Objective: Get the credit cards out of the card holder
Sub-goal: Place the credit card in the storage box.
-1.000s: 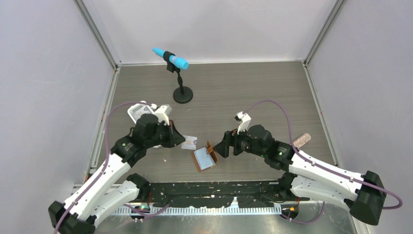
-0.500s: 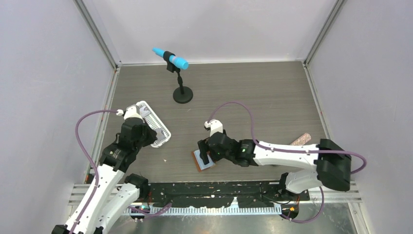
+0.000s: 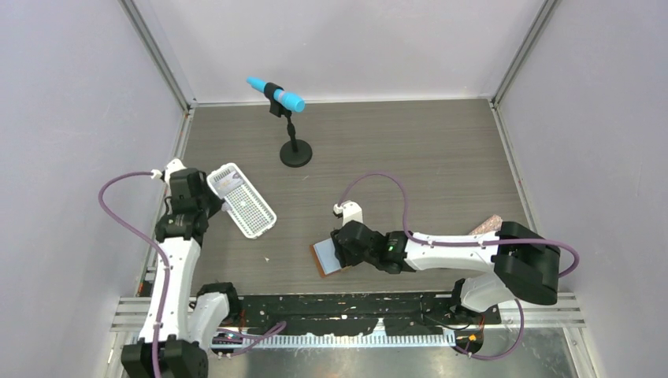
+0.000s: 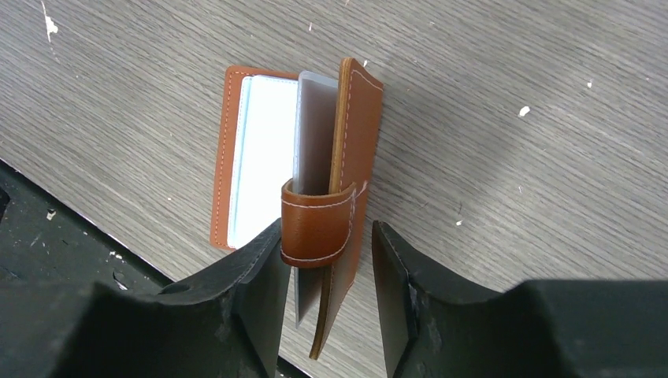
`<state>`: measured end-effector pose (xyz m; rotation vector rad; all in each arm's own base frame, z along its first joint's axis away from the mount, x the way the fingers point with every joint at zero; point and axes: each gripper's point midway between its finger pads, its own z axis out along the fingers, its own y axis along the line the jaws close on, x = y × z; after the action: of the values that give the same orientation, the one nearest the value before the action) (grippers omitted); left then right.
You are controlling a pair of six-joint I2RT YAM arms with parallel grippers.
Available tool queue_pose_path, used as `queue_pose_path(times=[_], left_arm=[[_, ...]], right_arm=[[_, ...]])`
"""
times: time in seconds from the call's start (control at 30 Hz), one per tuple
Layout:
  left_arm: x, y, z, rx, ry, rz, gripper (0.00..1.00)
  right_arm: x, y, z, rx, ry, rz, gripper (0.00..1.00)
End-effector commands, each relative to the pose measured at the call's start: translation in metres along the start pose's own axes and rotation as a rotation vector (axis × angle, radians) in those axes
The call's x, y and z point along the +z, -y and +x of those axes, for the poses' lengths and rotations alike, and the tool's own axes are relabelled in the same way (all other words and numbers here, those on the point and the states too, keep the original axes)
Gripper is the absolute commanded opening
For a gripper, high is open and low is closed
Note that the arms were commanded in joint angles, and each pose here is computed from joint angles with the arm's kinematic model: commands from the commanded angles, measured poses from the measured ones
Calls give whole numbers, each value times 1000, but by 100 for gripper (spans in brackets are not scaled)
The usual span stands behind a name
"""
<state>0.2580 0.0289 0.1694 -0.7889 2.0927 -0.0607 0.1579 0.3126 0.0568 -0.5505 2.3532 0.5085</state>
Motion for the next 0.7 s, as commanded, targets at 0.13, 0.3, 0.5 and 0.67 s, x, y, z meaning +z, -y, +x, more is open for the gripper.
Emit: queue_pose_path(times=[0.13,0.3,0.5,0.67], left_arm=[[38,17,-70,-91,121,126,0],[69,14,-80,-106,90,125,0],[100,21,-76,-129,32,171,0],[117,28,-77,-110,6,210,0]], right_arm=[[-8,-5,-25,65,120,-54,48],[-6,-7,-25,79,128,-76,49],[-2,-6,-19,94,118,-89,50],[1,-10,-12,111,105,-125,50]])
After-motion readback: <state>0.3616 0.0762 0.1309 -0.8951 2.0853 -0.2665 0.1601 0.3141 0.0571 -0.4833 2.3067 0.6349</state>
